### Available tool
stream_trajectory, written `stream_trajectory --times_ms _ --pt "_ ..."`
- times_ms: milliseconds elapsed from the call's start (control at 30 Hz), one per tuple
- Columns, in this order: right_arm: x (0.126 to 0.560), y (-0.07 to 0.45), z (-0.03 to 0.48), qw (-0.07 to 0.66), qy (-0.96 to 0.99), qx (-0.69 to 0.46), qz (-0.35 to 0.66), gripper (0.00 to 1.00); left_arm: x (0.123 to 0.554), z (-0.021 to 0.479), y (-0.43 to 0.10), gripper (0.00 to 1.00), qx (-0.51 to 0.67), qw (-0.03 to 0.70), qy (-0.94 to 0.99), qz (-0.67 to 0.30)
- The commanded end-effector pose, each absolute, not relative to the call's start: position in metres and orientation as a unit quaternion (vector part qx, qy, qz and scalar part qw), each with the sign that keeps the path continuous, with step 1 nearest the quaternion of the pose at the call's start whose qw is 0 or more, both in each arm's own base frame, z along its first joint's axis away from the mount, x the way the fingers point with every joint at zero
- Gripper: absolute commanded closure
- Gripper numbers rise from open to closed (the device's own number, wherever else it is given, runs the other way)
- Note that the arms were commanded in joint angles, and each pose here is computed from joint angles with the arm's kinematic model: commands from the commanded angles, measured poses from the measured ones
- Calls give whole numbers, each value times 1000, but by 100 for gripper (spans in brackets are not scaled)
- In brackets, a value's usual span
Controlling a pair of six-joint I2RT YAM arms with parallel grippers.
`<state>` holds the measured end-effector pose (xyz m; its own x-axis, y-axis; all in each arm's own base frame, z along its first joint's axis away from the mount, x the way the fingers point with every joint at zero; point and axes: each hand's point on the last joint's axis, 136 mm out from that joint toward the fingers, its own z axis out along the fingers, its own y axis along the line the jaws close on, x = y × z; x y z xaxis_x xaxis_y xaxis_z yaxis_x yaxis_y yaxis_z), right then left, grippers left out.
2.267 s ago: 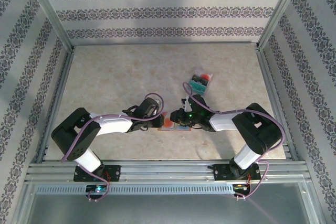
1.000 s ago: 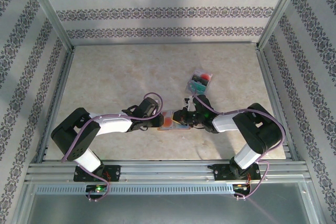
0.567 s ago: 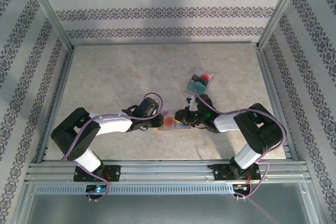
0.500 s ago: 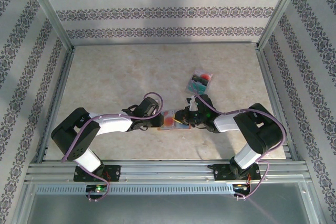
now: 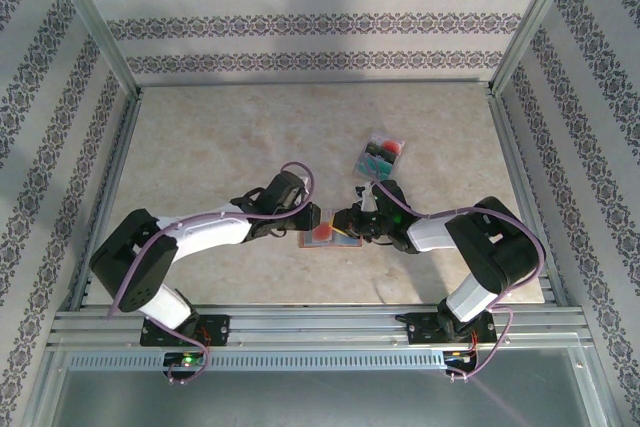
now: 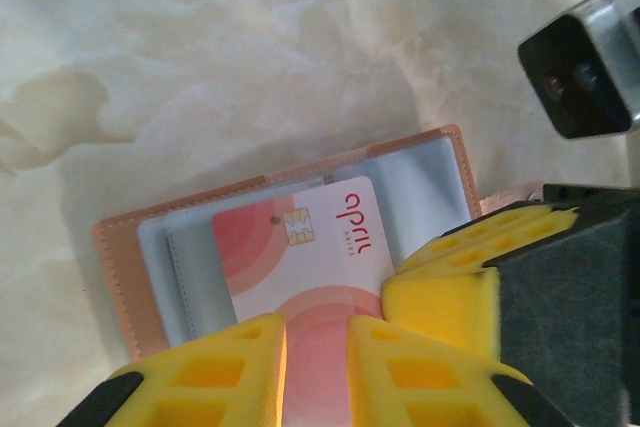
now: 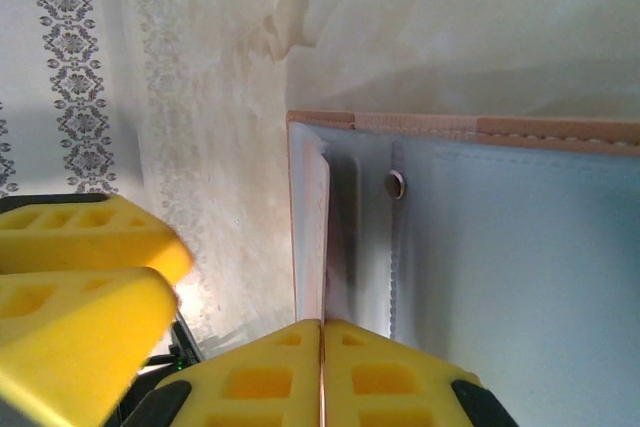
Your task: Take the credit cards out of the card holder
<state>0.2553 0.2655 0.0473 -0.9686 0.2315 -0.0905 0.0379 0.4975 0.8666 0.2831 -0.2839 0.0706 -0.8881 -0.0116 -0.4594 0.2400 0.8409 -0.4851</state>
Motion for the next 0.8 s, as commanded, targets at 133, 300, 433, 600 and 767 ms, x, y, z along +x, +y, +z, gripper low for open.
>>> stream_trajectory --times_ms 133,300,433,600,767 --pt "256 266 55 111 854 72 503 86 280 45 -291 77 76 192 937 -282" --pt "257 271 58 115 852 66 507 83 277 33 -292 77 71 176 940 -282" --pt "257 278 60 115 849 58 512 81 275 28 -292 77 66 171 941 -284" --pt "258 285 59 115 847 54 516 80 273 27 -291 78 62 168 941 -286" --pt "258 285 59 116 847 56 516 81 272 27 -289 78 59 168 942 -285"
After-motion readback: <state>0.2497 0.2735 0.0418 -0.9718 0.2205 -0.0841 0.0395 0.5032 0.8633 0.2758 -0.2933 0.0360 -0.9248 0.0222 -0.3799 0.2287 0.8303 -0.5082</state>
